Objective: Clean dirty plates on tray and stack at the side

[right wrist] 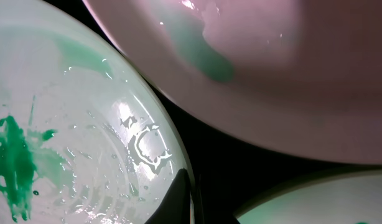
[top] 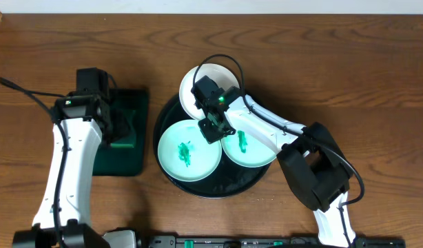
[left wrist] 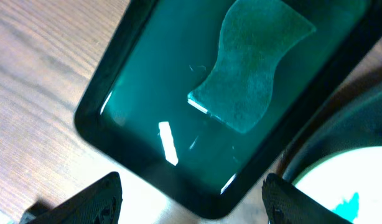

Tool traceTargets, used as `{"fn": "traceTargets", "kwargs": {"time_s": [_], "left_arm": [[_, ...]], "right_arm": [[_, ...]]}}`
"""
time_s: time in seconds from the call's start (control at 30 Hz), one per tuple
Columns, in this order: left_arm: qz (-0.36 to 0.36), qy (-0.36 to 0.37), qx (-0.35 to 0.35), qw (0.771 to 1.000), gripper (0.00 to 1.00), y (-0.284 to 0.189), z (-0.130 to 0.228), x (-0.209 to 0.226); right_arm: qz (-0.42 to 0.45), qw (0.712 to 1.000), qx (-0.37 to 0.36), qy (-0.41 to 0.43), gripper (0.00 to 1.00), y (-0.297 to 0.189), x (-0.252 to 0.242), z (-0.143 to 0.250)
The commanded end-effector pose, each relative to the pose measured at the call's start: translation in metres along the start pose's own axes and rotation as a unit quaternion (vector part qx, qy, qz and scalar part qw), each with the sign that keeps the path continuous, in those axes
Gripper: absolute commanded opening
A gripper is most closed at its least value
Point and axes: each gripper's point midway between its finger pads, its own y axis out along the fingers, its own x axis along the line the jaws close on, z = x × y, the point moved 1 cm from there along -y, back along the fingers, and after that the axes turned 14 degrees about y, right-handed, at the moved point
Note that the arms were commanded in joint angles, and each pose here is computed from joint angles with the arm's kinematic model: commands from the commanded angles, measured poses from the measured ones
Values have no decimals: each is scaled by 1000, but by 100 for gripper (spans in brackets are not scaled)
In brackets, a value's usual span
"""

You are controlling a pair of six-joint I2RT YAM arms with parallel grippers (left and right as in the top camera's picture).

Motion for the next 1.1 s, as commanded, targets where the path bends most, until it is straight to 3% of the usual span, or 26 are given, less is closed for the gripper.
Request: {"fn": "traceTargets", "kwargs": {"time_s": [0.0, 0.13, 0.23, 0.47, 0.57, 0.77, 0.87, 1.07], "left_arm": [[-15, 42, 20, 999, 73, 25, -1, -1], [3, 97, 11, 995, 71, 61, -24, -18], [20, 137, 22, 990, 64, 85, -29, -29], [42, 145, 35, 988, 60, 111, -30, -42], [42, 143, 32, 988, 47, 116, -33, -43], [42, 137, 48, 988, 36, 130, -28, -46], [49, 137, 59, 988, 7, 136, -24, -49], [50, 135, 57, 988, 7, 120, -28, -47]], "right_arm": [[-22, 1000, 11, 3, 1, 5, 17, 6], [-22, 1000, 10, 1, 1, 5, 17, 5], [-22, 1000, 10, 1, 1, 5, 17, 5], [-23, 1000, 9, -3, 1, 5, 18, 5], [-23, 1000, 9, -3, 1, 5, 18, 5], [-23, 1000, 9, -3, 1, 5, 18, 5], [-23, 1000, 8, -3, 1, 5, 18, 5], [-25, 1000, 7, -3, 1, 5, 18, 4]]}}
